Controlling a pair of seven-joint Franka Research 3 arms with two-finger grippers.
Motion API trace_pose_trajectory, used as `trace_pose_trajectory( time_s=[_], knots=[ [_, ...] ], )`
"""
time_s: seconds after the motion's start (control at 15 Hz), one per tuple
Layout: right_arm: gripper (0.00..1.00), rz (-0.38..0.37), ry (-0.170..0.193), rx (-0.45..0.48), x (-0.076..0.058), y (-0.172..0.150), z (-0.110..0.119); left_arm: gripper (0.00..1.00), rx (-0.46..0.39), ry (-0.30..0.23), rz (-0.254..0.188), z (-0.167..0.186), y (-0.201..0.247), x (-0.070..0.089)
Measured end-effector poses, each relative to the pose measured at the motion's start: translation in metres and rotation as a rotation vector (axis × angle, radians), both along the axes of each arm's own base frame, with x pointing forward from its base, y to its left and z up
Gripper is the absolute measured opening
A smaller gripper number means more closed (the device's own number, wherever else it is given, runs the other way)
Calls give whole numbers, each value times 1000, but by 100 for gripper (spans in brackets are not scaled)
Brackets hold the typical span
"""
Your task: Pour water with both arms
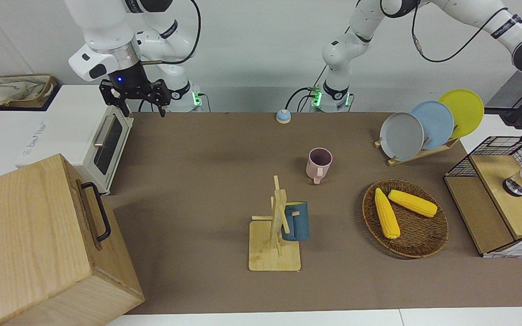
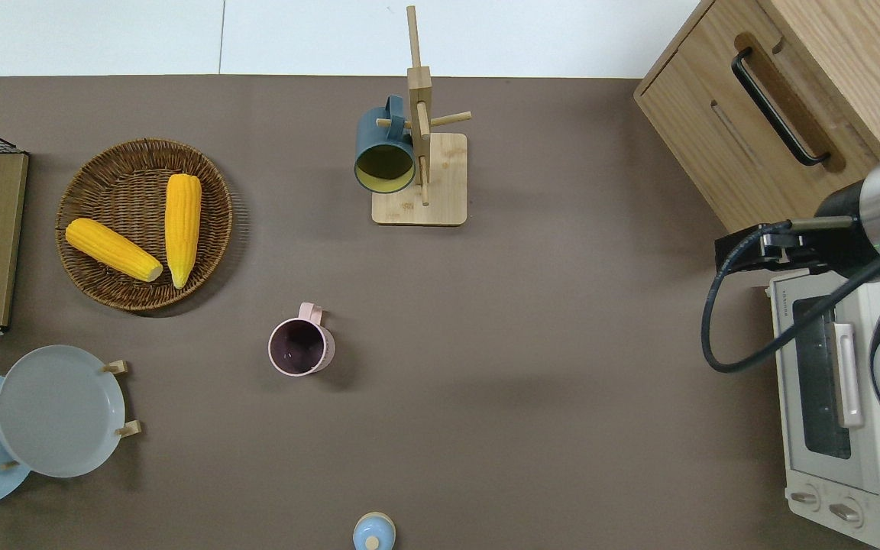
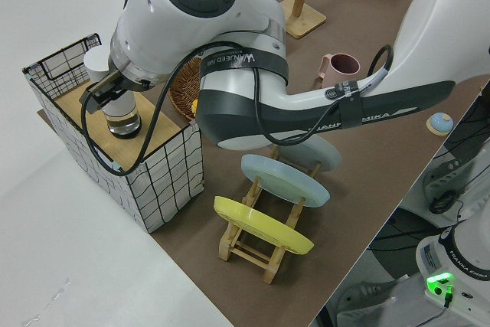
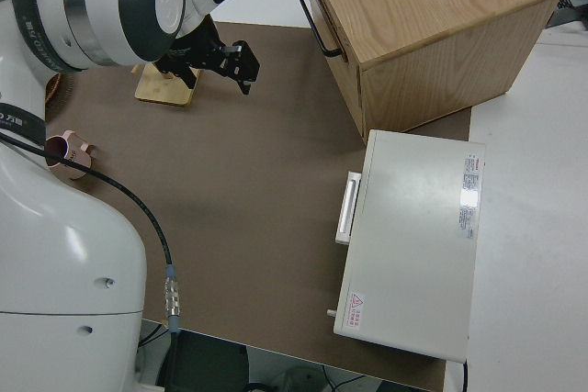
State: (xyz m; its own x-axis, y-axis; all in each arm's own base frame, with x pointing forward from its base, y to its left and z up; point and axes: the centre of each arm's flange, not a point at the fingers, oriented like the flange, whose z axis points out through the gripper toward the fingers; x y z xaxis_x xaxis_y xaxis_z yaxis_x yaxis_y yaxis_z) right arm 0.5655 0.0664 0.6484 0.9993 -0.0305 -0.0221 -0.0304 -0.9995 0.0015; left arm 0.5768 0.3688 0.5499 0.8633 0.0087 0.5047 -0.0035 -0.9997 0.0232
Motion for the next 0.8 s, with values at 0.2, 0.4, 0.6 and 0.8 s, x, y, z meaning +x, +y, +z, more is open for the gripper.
trace_pose_trajectory(
  time_s=[0.2, 0.4, 0.6, 0.8],
  knots=[
    [100, 0, 0, 0, 0, 0, 0, 100, -5, 107, -21, 5, 3, -10],
    [100, 0, 0, 0, 0, 0, 0, 100, -1, 217, -12, 20, -3, -18],
    [100, 0, 0, 0, 0, 0, 0, 100, -20, 258, 20, 48, -23, -25],
    [100, 0, 0, 0, 0, 0, 0, 100, 28, 293, 12, 69, -52, -24]
  ],
)
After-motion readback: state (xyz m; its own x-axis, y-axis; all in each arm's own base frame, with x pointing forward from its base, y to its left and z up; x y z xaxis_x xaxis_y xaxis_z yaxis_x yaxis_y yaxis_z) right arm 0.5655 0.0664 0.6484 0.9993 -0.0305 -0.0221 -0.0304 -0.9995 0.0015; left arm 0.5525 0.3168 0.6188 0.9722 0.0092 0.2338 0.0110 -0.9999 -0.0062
